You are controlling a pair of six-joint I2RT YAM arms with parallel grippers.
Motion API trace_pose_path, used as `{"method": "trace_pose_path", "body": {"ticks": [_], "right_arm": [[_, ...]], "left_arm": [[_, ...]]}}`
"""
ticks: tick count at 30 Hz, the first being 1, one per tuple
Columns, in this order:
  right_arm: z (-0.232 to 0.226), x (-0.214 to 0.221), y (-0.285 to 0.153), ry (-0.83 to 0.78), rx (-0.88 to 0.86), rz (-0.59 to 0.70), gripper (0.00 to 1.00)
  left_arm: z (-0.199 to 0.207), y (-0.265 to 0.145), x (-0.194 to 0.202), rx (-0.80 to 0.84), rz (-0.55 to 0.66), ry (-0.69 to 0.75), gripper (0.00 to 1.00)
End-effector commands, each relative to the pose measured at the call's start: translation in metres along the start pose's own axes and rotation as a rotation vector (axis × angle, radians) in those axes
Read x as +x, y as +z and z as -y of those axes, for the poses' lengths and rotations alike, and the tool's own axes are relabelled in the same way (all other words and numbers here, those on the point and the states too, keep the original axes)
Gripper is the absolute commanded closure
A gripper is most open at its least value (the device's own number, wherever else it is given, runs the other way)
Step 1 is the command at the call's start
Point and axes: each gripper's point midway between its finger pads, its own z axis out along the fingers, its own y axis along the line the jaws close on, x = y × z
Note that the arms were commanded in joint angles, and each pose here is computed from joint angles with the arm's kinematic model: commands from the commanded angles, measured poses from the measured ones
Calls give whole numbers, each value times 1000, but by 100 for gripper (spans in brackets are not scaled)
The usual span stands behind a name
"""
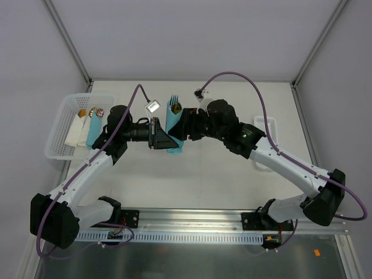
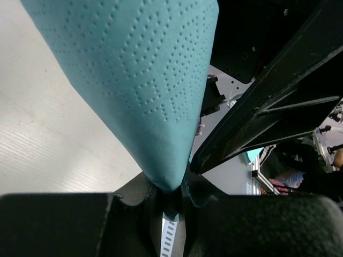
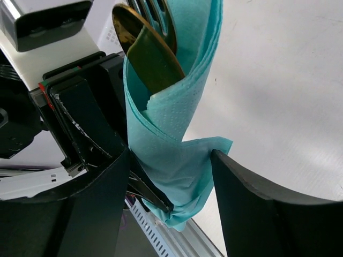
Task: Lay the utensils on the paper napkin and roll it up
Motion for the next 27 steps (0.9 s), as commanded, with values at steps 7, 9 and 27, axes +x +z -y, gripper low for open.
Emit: {"method": "trace_pose_path", "body": {"ticks": [7,9,27], "right_arm": [[-23,-26,-21,57,-175,131,45],[-24,-27,-23,90,-216,136,48],[-34,-28,-22,144,-371,131,52]], "left_arm": [[31,-6,-9,133,28,67,100],[33,-6,-9,145,24,63,100],[35,-7,-2,172,5,37,100]]}}
